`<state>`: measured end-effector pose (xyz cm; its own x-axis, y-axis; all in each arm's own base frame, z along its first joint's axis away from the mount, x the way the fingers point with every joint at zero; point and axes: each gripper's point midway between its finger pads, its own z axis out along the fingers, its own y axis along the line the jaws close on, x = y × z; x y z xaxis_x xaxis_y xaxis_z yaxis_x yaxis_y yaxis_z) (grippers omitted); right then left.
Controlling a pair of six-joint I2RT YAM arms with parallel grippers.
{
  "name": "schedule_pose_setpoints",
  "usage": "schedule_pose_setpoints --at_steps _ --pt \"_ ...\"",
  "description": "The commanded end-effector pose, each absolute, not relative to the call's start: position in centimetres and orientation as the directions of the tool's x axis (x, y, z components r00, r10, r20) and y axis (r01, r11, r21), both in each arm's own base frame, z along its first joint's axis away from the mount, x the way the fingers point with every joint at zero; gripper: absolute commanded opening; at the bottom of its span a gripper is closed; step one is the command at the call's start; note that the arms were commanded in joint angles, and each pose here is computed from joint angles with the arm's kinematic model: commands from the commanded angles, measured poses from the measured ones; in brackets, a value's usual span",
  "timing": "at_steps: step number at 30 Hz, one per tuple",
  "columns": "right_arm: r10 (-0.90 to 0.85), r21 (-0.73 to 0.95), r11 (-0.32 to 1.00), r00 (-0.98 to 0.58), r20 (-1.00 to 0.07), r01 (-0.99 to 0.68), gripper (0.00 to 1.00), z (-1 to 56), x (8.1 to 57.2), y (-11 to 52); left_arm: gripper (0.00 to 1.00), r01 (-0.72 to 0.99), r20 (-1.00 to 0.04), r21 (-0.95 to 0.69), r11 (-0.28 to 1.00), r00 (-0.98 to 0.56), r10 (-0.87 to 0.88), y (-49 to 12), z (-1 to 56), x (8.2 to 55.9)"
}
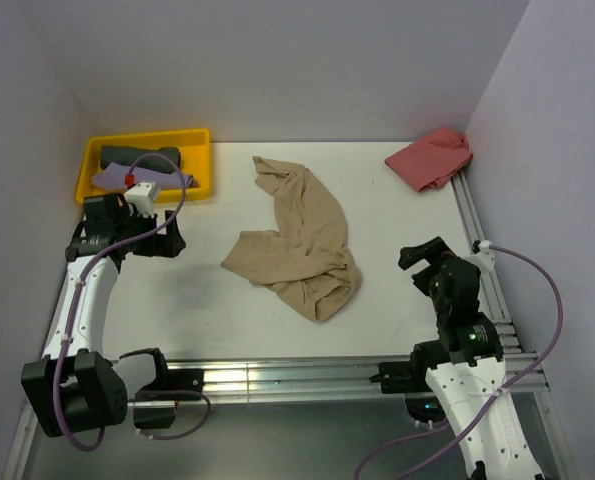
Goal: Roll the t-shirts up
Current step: Flatten the tshirt
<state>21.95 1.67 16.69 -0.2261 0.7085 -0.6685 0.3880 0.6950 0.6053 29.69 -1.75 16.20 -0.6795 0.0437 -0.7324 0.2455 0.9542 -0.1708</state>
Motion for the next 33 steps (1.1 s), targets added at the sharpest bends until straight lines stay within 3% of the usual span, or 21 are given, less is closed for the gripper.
schedule_pose_setpoints --at_steps 1,5,8,14,15,20,24,33 --pt "0.678 0.574 0.727 -0.260 -0.688 0.378 1.00 15.9 22.1 1.8 0.99 0.250 -0.741 -0.176 0.952 -0.671 0.039 -1.8 16.4 29.9" --pt "0.668 0.631 0.742 -0.336 -0.664 0.228 0.99 16.9 22.9 4.8 0.99 0.255 -0.733 -0.187 0.949 -0.679 0.038 -2.0 16.0 29.8" --pt "0.673 0.662 0.725 -0.399 -0.622 0.190 0.90 16.2 23.3 6.8 0.99 0.261 -0.723 -0.209 0.943 -0.690 0.031 -2.3 15.9 29.9" --pt "0.601 0.574 0.789 -0.465 -0.650 0.218 0.84 15.5 23.8 11.2 0.99 0.262 -0.713 -0.219 0.940 -0.701 0.029 -2.4 15.5 29.9" --pt "0.533 0.530 0.829 -0.544 -0.648 0.181 0.80 14.3 23.3 13.7 1.00 0.262 -0.712 -0.218 0.940 -0.702 0.030 -2.4 15.5 29.9" --pt "0.347 0.360 0.927 -0.605 -0.717 0.105 0.76 15.1 24.4 20.6 0.99 0.263 -0.703 -0.223 0.939 -0.710 0.032 -2.4 15.2 29.9" --pt "0.091 0.099 0.995 -0.685 -0.723 0.028 0.75 12.0 25.0 26.3 0.99 0.261 -0.702 -0.215 0.941 -0.711 0.037 -2.3 15.0 30.2" --pt "-0.091 0.043 0.986 -0.731 -0.677 -0.163 0.69 9.8 26.4 37.6 0.99 0.262 -0.671 -0.243 0.934 -0.741 0.034 -2.5 14.1 30.0"
